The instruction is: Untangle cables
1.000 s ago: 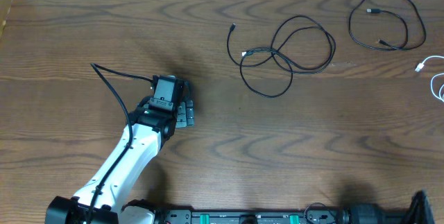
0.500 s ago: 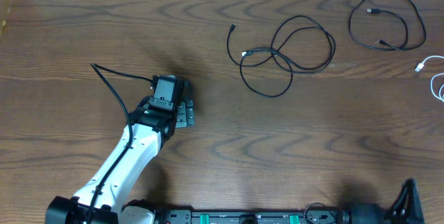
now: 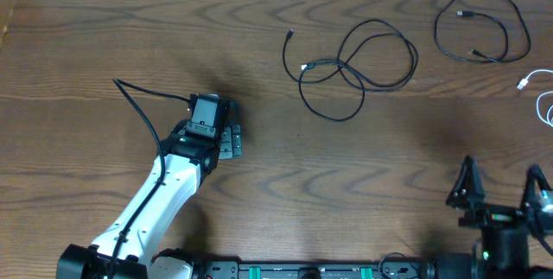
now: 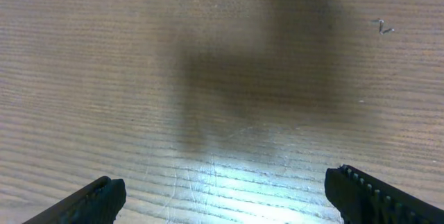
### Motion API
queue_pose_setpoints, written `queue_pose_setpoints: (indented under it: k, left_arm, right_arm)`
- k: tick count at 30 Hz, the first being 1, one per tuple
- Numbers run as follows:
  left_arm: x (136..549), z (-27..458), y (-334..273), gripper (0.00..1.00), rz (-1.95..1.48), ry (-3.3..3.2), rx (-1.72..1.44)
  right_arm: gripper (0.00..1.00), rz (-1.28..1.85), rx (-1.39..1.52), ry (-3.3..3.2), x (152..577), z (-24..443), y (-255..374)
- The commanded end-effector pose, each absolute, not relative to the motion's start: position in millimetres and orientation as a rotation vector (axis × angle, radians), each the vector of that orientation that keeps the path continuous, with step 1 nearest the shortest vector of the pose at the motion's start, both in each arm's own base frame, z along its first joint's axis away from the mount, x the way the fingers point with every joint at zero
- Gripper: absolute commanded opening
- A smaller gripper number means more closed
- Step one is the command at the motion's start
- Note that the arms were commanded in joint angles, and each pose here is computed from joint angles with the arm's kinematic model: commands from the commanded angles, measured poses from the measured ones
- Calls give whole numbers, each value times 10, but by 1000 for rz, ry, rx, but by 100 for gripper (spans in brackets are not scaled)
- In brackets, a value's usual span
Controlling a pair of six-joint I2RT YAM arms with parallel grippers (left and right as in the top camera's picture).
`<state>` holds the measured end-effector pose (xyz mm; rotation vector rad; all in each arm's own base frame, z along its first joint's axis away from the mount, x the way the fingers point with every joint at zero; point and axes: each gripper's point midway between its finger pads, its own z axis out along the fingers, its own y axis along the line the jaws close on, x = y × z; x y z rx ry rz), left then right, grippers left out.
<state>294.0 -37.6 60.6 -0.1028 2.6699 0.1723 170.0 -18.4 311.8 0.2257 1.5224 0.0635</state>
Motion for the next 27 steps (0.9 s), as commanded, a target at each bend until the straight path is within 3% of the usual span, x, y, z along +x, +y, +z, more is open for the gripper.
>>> queue_pose_setpoints:
  k: [1, 15, 27]
  left_arm:
    - [2954, 617, -346, 97, 194, 2666, -99]
    - [2953, 617, -346, 97, 194, 2667, -99]
    - [2954, 617, -346, 97, 194, 2666, -99]
  right_arm:
    - [99, 101, 165, 1533, 1844, 2972, -78]
    - [99, 174, 107, 1449, 2361, 2345, 43]
    - [99, 85, 206, 1541, 2463, 1789, -150]
